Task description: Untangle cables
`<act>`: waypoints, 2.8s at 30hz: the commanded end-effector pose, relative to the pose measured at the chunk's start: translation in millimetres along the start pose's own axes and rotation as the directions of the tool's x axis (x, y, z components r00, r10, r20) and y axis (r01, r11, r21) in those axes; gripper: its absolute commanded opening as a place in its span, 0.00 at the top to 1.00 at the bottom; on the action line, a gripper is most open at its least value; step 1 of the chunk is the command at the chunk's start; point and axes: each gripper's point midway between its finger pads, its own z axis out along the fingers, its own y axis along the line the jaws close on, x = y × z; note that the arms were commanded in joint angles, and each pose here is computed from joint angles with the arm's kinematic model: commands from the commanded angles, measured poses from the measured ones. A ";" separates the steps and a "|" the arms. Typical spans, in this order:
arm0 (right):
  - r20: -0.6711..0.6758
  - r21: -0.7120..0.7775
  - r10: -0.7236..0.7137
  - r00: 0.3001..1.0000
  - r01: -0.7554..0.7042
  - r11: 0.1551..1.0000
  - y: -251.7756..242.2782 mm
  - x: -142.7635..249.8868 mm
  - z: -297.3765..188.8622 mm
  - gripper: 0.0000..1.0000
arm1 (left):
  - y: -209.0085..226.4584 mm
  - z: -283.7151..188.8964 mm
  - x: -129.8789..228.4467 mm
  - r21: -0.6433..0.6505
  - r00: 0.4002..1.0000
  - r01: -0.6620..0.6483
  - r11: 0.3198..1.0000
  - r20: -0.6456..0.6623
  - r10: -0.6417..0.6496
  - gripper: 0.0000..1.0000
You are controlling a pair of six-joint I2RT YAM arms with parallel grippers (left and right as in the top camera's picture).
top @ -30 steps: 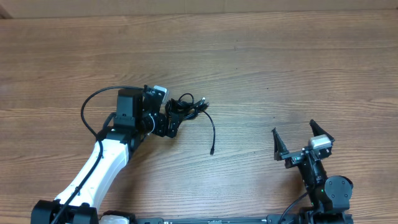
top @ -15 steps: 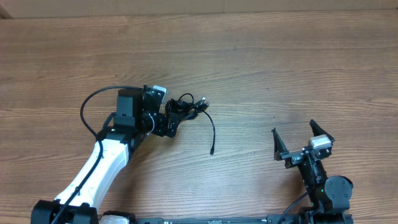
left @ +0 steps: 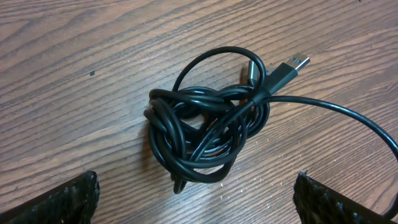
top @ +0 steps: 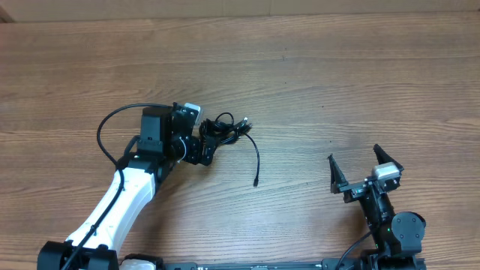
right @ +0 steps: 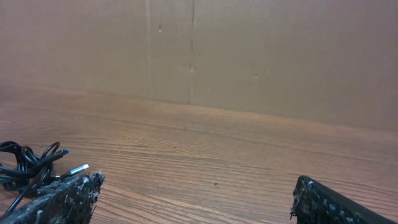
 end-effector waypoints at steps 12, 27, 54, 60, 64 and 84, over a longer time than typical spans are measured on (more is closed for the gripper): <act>0.001 0.008 0.005 1.000 -0.005 1.000 -1.5 2.3 0.0 0.00 | -0.4 -1.3 -10.7 -0.005 1.000 -0.022 1.000 0.018 0.022 0.00; 0.001 0.008 0.005 1.000 -0.005 1.000 -1.5 2.3 0.0 0.00 | -0.4 -1.3 -10.8 -0.005 1.000 -0.023 1.000 0.018 0.023 0.00; 0.001 0.008 0.005 1.000 -0.005 1.000 -1.5 2.3 0.0 0.00 | 16.2 -2.2 -7.8 -0.101 1.000 -0.011 0.995 0.003 0.011 0.00; 0.001 0.008 0.005 1.000 -0.005 1.000 -1.5 2.3 0.0 0.00 | 16.2 -2.2 -7.9 -0.102 1.000 -0.011 0.995 0.004 0.011 0.00; 0.001 0.008 0.005 1.000 -0.005 1.000 -1.5 2.3 0.0 0.00 | 16.2 -2.2 -7.9 -0.102 1.000 -0.011 0.995 0.004 0.011 0.00; 0.001 0.008 0.005 1.000 -0.005 1.000 -1.5 2.3 0.0 0.00 | 15.9 -3.9 -15.2 -0.101 1.000 0.004 0.995 0.021 -0.002 0.00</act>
